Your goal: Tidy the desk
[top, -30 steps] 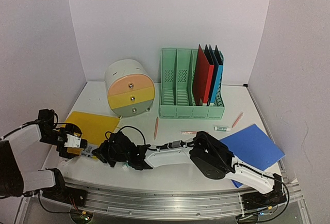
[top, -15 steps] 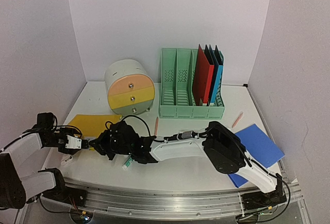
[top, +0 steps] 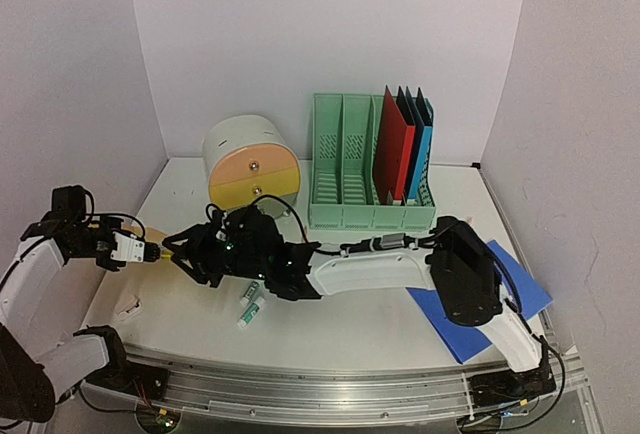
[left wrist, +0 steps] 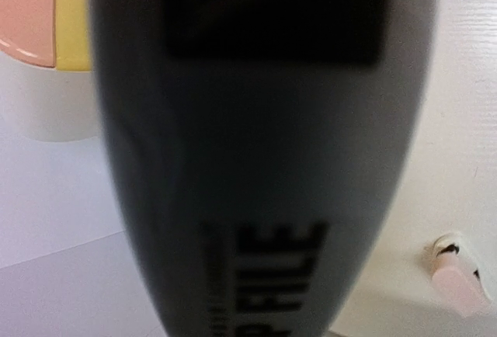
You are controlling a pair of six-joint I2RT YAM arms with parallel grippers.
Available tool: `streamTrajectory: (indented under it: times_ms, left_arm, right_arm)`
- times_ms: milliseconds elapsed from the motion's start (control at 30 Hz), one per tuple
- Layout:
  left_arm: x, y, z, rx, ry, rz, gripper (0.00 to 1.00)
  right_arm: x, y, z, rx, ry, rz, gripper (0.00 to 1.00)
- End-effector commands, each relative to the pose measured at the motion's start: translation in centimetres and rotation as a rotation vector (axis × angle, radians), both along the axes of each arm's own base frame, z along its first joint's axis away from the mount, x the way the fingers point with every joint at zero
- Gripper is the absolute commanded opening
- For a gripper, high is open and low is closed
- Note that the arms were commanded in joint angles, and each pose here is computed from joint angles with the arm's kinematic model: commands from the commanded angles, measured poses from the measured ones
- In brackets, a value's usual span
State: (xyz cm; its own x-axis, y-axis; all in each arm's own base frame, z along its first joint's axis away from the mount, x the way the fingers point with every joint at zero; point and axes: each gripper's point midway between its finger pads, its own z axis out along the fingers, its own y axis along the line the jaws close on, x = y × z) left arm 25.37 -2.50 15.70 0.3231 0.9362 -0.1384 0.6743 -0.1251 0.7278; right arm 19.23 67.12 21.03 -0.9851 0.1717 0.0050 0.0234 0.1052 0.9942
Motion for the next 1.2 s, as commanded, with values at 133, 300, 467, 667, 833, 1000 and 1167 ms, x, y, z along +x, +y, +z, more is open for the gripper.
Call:
streamTrajectory:
  times_ms: [133,300,467,667,833,1000,1167]
  left_arm:
    - [-0.1,-0.1,8.0,-0.034,0.004,0.021,0.0]
    - [-0.8,-2.0,14.0,-0.153,0.034,-0.029,0.0]
    - [-4.7,-5.5,17.1,-0.327,0.119,-0.151,0.0]
    - [-6.4,-6.5,17.6,-0.327,0.059,-0.213,0.0]
    - [-6.7,-7.1,18.7,-0.35,0.023,-0.247,0.0]
    - [-7.0,-7.3,19.0,-0.352,0.011,-0.262,0.0]
    - [-7.2,-7.7,19.4,-0.383,0.012,-0.282,0.0]
  right_arm:
    - [-3.8,-6.6,13.8,0.018,-0.53,0.054,0.53]
    - [-3.0,-11.7,18.2,-0.227,-1.115,-0.009,0.7]
    - [-2.0,-14.7,16.9,-0.582,-1.688,0.064,0.98]
    - [-0.8,-12.1,17.6,-0.748,-2.05,0.129,0.98]
    - [-2.0,-8.5,15.8,-0.693,-2.205,0.255,0.98]
    - [-1.0,-5.7,14.5,-0.722,-2.235,0.248,0.98]
    - [0.8,-3.5,14.8,-0.764,-2.178,0.141,0.44]
